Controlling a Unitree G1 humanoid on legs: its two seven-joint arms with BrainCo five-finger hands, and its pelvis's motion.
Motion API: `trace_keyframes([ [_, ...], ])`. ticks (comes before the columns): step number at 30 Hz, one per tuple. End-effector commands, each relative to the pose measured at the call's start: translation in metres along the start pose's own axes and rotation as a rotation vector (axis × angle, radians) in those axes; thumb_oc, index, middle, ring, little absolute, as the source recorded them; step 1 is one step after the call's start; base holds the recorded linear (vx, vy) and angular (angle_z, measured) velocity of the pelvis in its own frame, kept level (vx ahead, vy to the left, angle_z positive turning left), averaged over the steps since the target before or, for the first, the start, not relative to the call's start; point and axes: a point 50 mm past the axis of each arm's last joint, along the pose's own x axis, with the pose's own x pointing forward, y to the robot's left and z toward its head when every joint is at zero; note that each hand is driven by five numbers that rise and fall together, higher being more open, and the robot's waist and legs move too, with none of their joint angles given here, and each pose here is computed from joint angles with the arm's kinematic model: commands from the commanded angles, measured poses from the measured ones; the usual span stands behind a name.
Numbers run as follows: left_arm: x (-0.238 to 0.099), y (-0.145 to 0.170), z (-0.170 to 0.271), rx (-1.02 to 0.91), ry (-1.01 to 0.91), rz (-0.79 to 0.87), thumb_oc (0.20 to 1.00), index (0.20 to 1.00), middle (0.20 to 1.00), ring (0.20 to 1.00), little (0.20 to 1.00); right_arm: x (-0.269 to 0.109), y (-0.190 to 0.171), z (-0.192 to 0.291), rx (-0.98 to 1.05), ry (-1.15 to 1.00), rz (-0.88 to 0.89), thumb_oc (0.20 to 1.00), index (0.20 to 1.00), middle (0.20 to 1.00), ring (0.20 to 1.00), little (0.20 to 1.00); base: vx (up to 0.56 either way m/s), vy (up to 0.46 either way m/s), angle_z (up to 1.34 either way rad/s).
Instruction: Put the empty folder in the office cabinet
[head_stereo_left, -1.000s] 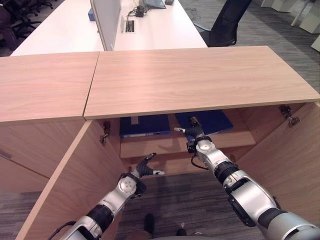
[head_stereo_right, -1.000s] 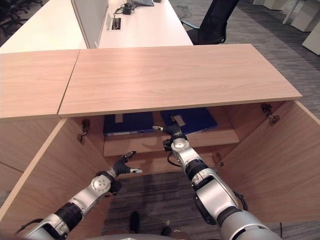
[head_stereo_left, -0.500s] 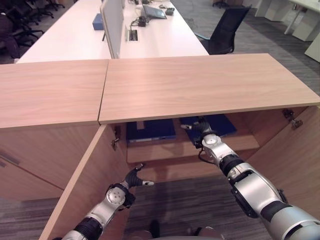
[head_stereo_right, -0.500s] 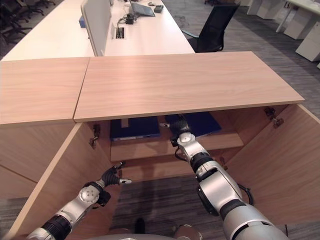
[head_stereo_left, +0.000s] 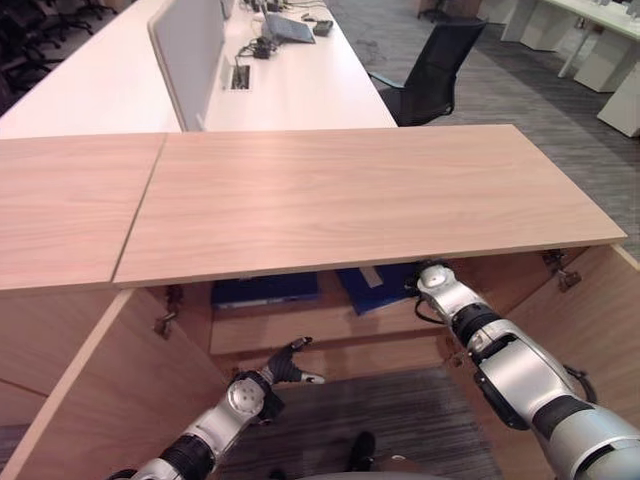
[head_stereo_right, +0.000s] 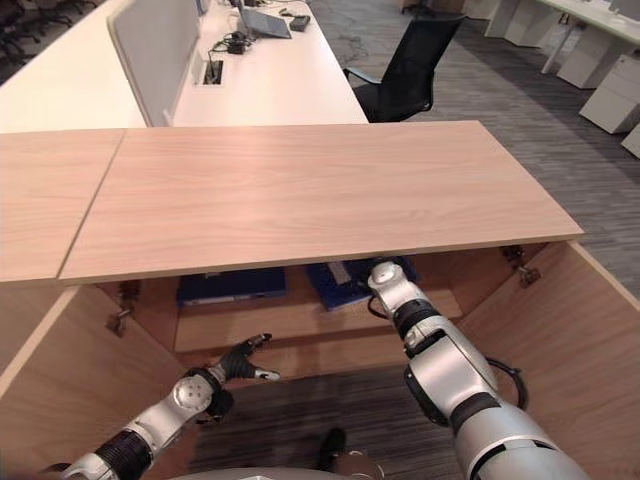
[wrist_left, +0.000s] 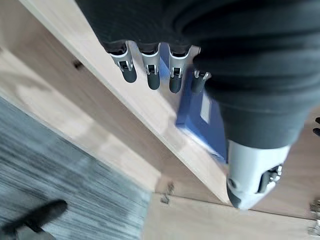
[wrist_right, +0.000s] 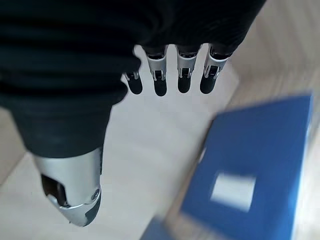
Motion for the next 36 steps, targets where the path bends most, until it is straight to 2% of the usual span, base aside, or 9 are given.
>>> trace_keyframes([
  [1,0.002,0.017,0.014,0.05,-0.071,0.025,1.0,1.0,1.0,1.0,1.0,0.008,-0.026,0.043,-0.071,-0.137,-0.081,1.0,1.0,1.0,1.0,1.0,0.17,-0.181,0.06],
  [12,-0.005,0.028,0.008,0.021,-0.064,0.053,1.0,1.0,1.0,1.0,1.0,0.006,-0.062,0.037,-0.327,-0.194,-0.119,1.0,1.0,1.0,1.0,1.0,0.05,-0.121,0.26],
  [21,-0.012,0.03,-0.006,0.04,-0.02,0.059,1.0,1.0,1.0,1.0,1.0,0.003,-0.041,0.019,-0.486,-0.175,0.004,1.0,1.0,1.0,1.0,1.0,0.03,0.032,-0.32],
  [36,-0.013,0.03,-0.011,0.046,0.001,0.053,1.0,1.0,1.0,1.0,1.0,0.003,-0.021,0.012,-0.493,-0.142,0.067,1.0,1.0,1.0,1.0,1.0,0.0,-0.001,0.04],
])
